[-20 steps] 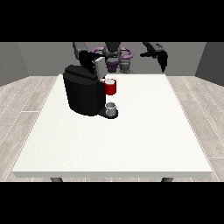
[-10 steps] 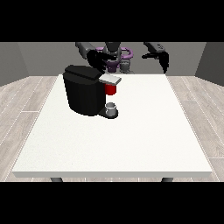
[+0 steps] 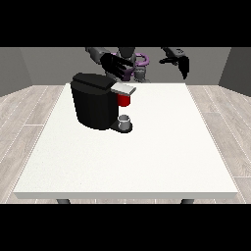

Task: Insert the coffee pod into the coffee machine and close the lid

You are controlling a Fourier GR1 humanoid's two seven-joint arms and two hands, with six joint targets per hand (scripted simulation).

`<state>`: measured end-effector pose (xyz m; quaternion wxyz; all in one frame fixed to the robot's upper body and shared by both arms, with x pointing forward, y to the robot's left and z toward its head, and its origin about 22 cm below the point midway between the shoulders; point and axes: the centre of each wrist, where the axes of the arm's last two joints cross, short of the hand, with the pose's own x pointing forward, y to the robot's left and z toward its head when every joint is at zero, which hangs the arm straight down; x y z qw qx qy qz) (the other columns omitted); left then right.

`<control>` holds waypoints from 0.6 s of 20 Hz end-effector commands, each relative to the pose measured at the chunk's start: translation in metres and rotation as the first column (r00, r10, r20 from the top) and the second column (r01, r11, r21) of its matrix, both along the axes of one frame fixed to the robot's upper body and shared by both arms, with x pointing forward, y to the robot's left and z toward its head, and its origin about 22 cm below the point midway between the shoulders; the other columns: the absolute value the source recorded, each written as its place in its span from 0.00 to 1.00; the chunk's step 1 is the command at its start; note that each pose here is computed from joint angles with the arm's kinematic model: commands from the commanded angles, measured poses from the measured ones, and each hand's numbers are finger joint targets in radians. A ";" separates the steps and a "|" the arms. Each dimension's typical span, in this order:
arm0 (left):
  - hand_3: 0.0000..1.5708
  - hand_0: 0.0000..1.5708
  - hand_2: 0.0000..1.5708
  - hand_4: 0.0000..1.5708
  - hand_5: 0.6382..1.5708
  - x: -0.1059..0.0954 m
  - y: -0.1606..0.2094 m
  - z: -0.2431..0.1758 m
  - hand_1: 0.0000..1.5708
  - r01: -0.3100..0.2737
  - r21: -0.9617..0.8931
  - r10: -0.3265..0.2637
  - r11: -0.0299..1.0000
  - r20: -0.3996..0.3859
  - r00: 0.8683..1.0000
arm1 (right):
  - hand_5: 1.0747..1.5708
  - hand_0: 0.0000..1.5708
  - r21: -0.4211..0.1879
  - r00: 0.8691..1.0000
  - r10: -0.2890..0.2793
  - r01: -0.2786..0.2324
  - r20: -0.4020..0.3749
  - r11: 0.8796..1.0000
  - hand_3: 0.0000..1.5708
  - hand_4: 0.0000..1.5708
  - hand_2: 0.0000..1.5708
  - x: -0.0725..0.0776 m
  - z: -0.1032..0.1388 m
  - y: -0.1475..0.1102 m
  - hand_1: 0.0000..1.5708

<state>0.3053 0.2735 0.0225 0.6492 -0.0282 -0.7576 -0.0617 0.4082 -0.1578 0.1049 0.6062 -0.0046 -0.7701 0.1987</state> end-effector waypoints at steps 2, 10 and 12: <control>0.00 0.00 0.00 0.11 1.00 0.003 -0.009 -0.010 0.00 -0.004 -0.017 0.005 1.000 0.033 0.999 | 1.00 0.00 0.022 0.995 0.083 -0.084 0.057 0.996 0.00 0.02 0.00 -0.007 0.016 0.044 0.00; 0.00 0.00 0.00 0.12 1.00 -0.014 -0.012 -0.035 0.00 -0.034 -0.047 0.030 0.998 -0.075 0.997 | 1.00 0.00 0.248 0.987 0.151 -0.134 -0.054 0.959 0.00 0.18 0.00 -0.065 -0.069 0.034 0.00; 0.00 0.00 0.00 0.12 1.00 -0.039 -0.008 -0.053 0.00 -0.090 -0.016 0.087 0.996 -0.107 0.990 | 1.00 0.00 0.261 0.982 0.134 -0.097 -0.130 0.960 0.00 0.16 0.00 -0.079 -0.099 0.010 0.00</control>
